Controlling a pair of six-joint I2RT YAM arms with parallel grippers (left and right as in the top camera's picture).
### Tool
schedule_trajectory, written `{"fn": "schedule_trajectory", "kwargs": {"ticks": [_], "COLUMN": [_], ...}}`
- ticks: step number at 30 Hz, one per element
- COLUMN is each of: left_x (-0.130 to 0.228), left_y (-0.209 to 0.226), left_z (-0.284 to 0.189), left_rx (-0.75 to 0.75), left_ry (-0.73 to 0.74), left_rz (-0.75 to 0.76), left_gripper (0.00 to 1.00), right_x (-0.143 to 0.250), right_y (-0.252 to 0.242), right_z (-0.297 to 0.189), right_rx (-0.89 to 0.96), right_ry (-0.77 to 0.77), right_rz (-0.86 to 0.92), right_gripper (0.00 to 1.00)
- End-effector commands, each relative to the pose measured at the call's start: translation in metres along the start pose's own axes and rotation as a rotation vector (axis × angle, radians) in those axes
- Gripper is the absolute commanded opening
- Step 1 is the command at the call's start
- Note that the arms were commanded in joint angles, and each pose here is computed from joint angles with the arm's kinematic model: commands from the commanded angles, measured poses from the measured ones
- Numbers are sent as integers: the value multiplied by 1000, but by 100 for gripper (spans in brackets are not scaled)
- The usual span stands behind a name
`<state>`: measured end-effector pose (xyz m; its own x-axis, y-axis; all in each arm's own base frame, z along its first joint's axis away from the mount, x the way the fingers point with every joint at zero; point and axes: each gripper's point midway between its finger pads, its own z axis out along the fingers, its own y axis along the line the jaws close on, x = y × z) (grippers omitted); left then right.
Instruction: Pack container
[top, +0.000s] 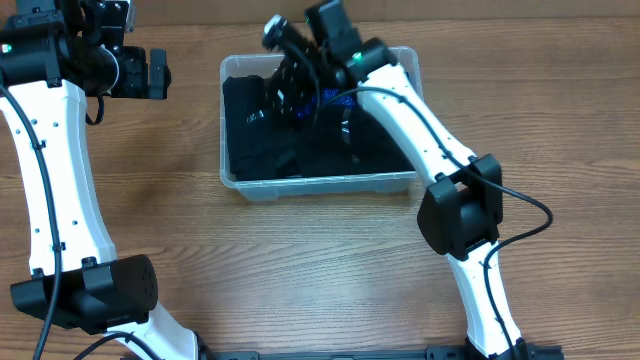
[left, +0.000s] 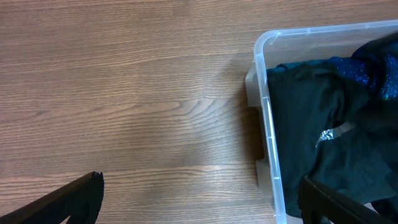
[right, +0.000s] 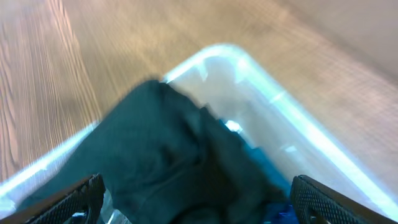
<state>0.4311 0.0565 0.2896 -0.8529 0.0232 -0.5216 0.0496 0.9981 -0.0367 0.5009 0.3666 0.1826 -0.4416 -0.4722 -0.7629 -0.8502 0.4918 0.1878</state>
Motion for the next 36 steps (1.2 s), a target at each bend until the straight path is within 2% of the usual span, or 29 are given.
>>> {"fn": "schedule_trajectory", "kwargs": {"ticks": [1,2,3,4,5,6,7,22,36], "left_x": [-2,-2,-2,-2,-2,-2,-2,-2,-2], "left_y": [1,1,1,1,1,0,0,0,0], "left_z": [2,2,2,2,2,2,2,3,3], "left_rx": [0,1,0,0,0,1,0,1,1], "left_ry": [-2,-2,-2,-2,-2,-2,-2,-2,-2], "left_rz": [-13,-13,-13,-13,-13,-12,-12,-12,-12], "left_gripper": [100,100,100,100,100,100,100,100,100], "right_x": [-39,-43,-44,-42,-40,-37,-35,-16,60], "right_y": [6,14,18,21,24,27,29,48,23], "right_z": [-34,-40,-41,-41,-41,-39,-38,16,88], "right_rx": [9,-23,-40,-55,-62,-68,-74,-124,-146], "right_ry": [-78,-83,-83,-76,-67,-53,-42,-6,125], "right_rz": [1,1,3,8,14,35,50,41,127], "right_gripper": [100,100,89,68,43,10,4,4,4]}}
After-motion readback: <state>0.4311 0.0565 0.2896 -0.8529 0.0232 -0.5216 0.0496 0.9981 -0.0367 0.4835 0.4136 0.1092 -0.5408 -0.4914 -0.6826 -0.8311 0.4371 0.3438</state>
